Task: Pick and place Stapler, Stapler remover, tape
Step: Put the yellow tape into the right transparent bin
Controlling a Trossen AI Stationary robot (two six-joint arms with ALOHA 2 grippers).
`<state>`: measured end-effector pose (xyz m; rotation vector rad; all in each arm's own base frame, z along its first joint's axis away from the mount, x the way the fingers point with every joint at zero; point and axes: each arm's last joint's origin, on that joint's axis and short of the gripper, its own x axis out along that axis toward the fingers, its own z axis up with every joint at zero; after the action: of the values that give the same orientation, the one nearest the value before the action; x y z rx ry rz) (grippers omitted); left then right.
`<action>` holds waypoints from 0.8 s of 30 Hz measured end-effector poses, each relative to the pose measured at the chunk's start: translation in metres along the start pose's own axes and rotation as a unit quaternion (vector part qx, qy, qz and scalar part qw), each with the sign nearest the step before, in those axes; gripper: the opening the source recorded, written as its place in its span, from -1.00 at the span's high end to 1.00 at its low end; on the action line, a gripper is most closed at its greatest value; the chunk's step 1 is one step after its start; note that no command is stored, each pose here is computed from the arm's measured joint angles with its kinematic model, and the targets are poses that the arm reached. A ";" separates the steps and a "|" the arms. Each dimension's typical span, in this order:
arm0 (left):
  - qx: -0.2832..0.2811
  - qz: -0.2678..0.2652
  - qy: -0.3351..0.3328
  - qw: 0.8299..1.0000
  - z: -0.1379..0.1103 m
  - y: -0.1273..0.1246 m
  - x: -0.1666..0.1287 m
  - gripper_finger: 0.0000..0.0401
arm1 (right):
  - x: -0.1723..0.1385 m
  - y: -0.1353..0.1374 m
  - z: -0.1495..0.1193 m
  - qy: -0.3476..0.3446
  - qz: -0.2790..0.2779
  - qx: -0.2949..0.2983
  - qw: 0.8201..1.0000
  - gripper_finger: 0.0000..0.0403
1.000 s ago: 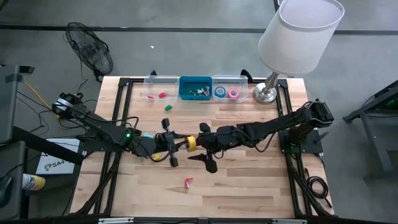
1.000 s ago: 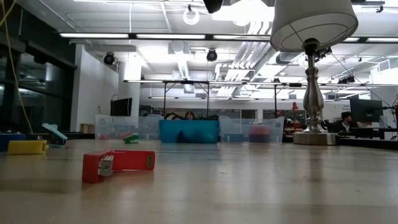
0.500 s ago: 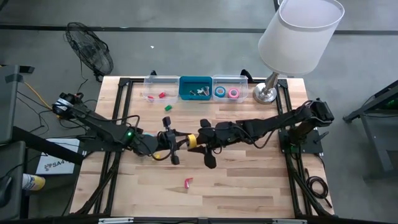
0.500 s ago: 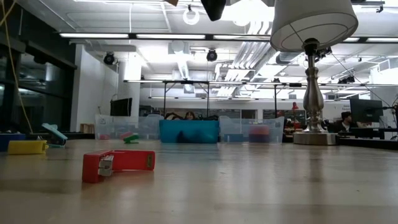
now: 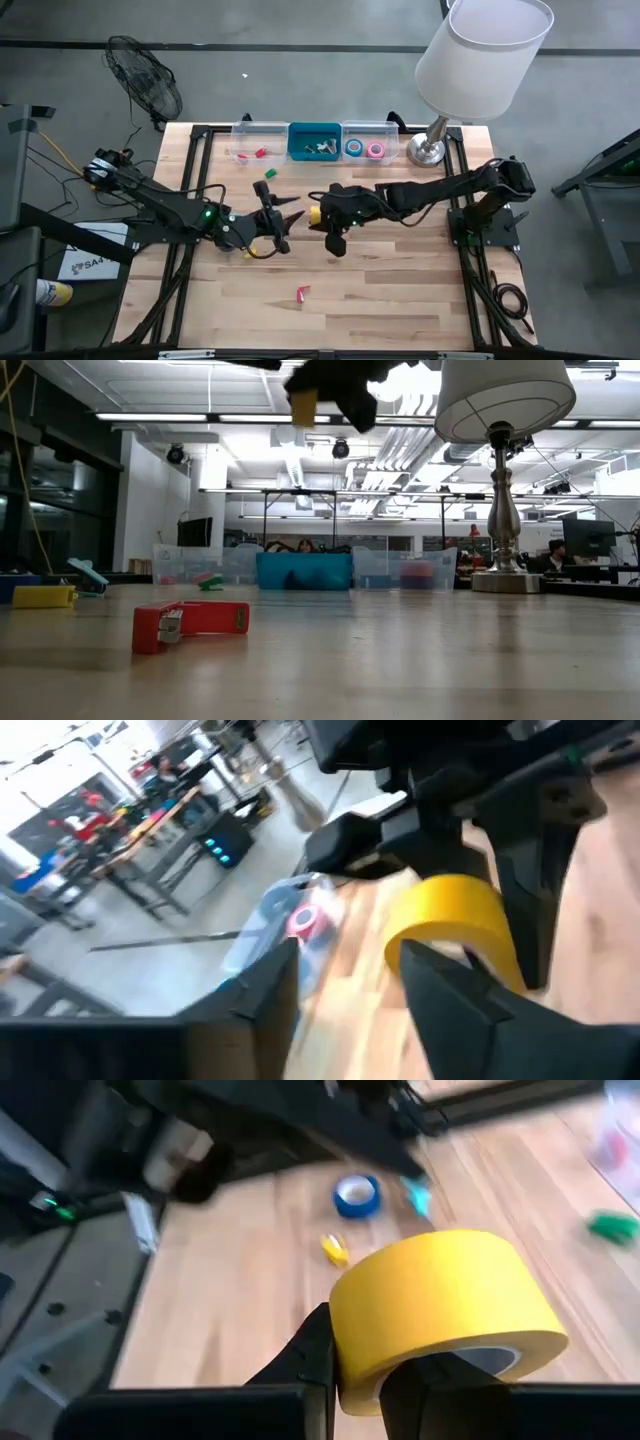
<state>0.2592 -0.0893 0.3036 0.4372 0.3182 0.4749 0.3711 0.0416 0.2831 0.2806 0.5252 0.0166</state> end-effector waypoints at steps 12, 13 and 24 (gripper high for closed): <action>-0.017 0.093 0.075 0.993 -0.017 0.057 -0.025 -0.20 | -0.008 -0.078 -0.001 0.070 -0.121 0.148 0.979 0.82; -0.023 0.093 0.082 0.992 -0.019 0.062 -0.026 -0.19 | -0.010 -0.087 0.000 0.070 -0.131 0.159 0.976 0.82; -0.026 0.070 0.137 0.988 -0.037 0.099 -0.031 -0.15 | -0.042 -0.178 0.001 0.077 -0.244 0.259 0.931 0.82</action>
<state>0.1818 -0.0133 0.3244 0.3435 0.5423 0.6812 0.3253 -0.1338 0.2568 0.6613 0.7422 -0.5977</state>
